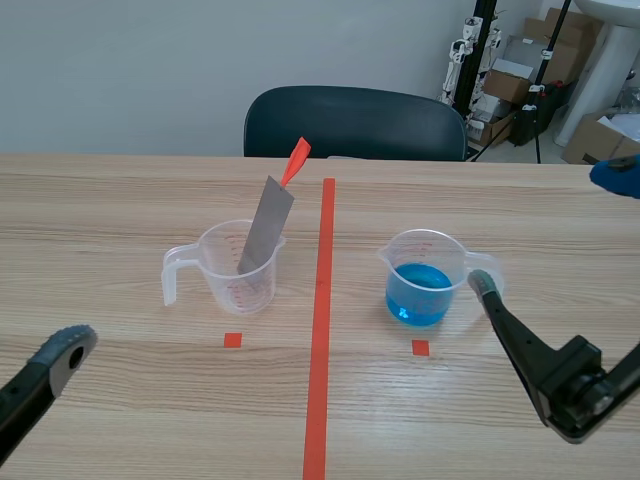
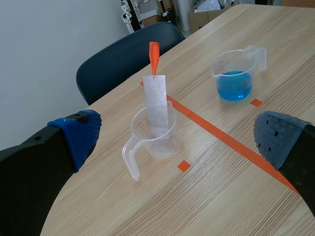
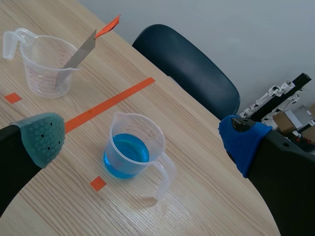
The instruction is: Do the redox reaction experiment. return to the home posture
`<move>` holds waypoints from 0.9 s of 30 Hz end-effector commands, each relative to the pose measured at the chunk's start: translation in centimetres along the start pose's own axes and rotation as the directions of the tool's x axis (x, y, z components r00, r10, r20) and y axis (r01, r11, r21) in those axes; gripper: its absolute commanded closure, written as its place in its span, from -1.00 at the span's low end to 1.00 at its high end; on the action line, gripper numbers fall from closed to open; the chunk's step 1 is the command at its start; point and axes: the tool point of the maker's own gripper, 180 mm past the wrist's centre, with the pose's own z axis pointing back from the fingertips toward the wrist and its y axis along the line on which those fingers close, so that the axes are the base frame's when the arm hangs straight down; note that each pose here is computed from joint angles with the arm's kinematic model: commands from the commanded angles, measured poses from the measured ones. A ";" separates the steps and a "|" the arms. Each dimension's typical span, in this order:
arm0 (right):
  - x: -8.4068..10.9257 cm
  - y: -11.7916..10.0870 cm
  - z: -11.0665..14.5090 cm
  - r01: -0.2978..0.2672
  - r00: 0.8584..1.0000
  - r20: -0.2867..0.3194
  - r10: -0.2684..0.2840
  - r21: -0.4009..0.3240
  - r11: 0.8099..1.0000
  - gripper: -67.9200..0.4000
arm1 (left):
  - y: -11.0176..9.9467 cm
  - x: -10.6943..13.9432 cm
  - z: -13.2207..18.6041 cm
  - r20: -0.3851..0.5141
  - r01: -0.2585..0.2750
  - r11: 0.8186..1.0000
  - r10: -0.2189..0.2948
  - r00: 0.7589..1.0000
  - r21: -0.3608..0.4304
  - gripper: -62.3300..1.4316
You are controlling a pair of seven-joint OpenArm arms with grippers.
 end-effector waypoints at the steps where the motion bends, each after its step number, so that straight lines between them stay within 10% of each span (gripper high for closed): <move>1: 1.2 -0.2 -0.1 -0.010 0.999 0.041 0.010 -0.002 1.000 -1.00 | 0.1 1.2 -0.3 0.043 -0.006 1.000 0.006 0.999 0.012 -1.00; 27: 1.2 -0.2 -0.1 -0.012 0.999 0.044 0.012 0.000 1.000 -1.00 | 0.2 1.3 -0.3 0.048 -0.010 1.000 0.009 0.999 0.014 -1.00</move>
